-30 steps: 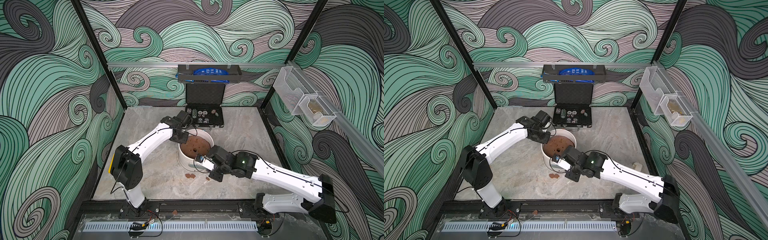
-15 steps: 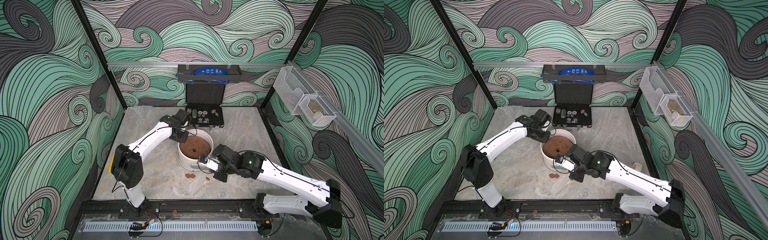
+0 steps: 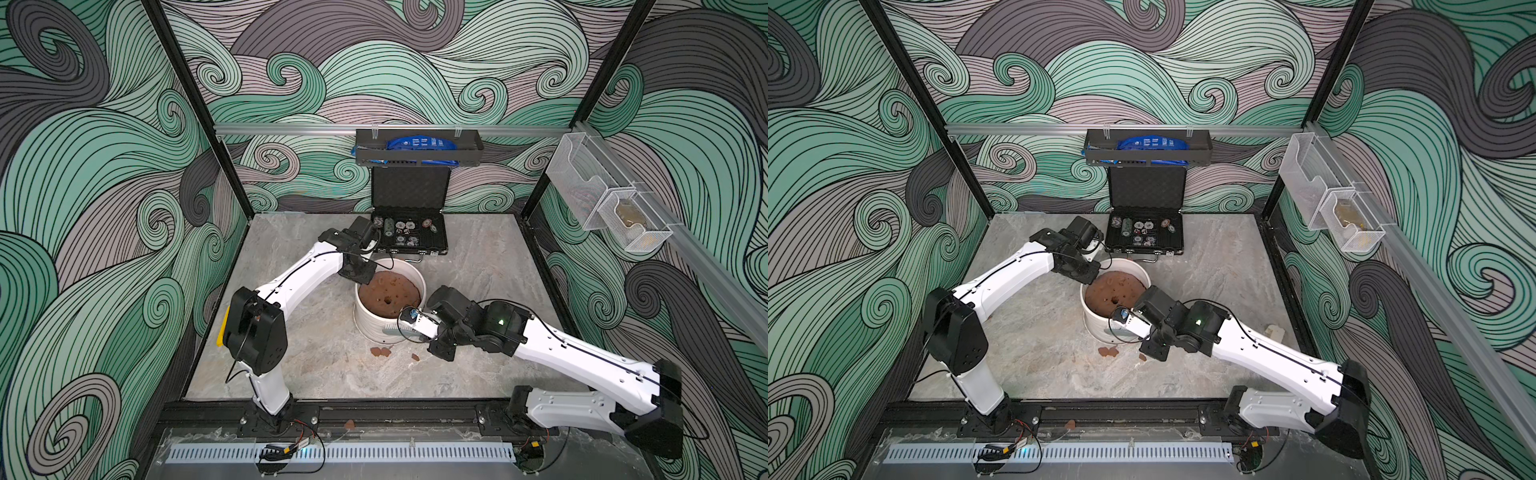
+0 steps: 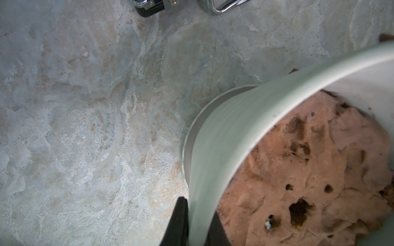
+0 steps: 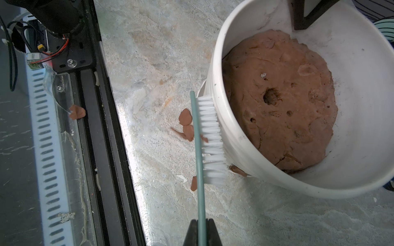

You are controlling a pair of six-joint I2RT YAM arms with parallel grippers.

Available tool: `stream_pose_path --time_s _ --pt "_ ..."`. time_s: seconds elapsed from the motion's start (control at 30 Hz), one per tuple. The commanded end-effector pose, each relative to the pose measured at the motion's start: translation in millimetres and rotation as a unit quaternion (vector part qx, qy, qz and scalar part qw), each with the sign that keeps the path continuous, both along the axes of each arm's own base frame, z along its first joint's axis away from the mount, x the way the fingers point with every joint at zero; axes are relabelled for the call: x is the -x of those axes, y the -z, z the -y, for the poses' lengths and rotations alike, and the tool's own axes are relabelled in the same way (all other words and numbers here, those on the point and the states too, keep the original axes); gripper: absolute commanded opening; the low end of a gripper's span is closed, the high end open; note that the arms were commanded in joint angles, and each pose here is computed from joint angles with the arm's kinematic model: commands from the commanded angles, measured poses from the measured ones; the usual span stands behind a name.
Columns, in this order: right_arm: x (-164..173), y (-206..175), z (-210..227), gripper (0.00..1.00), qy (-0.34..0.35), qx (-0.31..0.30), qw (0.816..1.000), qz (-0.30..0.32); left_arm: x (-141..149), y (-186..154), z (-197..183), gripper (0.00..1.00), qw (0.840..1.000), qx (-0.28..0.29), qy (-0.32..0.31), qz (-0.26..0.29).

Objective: Scrub the dried mud off the ceramic pot
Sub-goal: Brush off the soil from the pot.

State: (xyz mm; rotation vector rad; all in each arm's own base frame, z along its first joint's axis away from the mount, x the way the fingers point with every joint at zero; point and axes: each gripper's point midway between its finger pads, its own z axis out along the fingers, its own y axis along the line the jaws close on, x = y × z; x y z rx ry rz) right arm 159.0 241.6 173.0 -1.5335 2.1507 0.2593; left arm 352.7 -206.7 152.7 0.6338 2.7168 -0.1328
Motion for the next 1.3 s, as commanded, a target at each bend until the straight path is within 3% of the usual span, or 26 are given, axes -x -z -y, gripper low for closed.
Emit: stream_pose_path --time_s 0.0,0.07,0.3,0.57,0.87,1.07,1.27 --pt "-13 17 24 0.00 0.045 0.052 0.998 0.013 -7 -7 11 0.06 0.999 0.020 0.029 0.003" --pt "-7 21 31 0.00 0.042 0.068 0.997 0.002 -8 -7 12 0.06 0.999 0.021 0.029 0.004" --pt "5 13 27 0.00 0.001 0.035 0.999 0.001 -10 -9 14 0.06 0.999 0.024 0.031 0.002" --pt "18 -27 -7 0.00 -0.063 -0.077 0.995 0.006 -13 -13 16 0.06 0.999 0.028 0.031 0.007" --pt "16 -31 -19 0.00 -0.066 -0.103 0.993 0.003 -16 -26 21 0.10 0.998 0.041 0.038 0.017" --pt "17 -33 -18 0.00 -0.066 -0.108 0.992 0.009 -12 -51 21 0.24 0.998 0.055 0.026 0.025" --pt "17 -37 -16 0.00 -0.064 -0.115 0.991 0.015 -1 -84 20 0.47 0.995 0.097 -0.004 0.039"
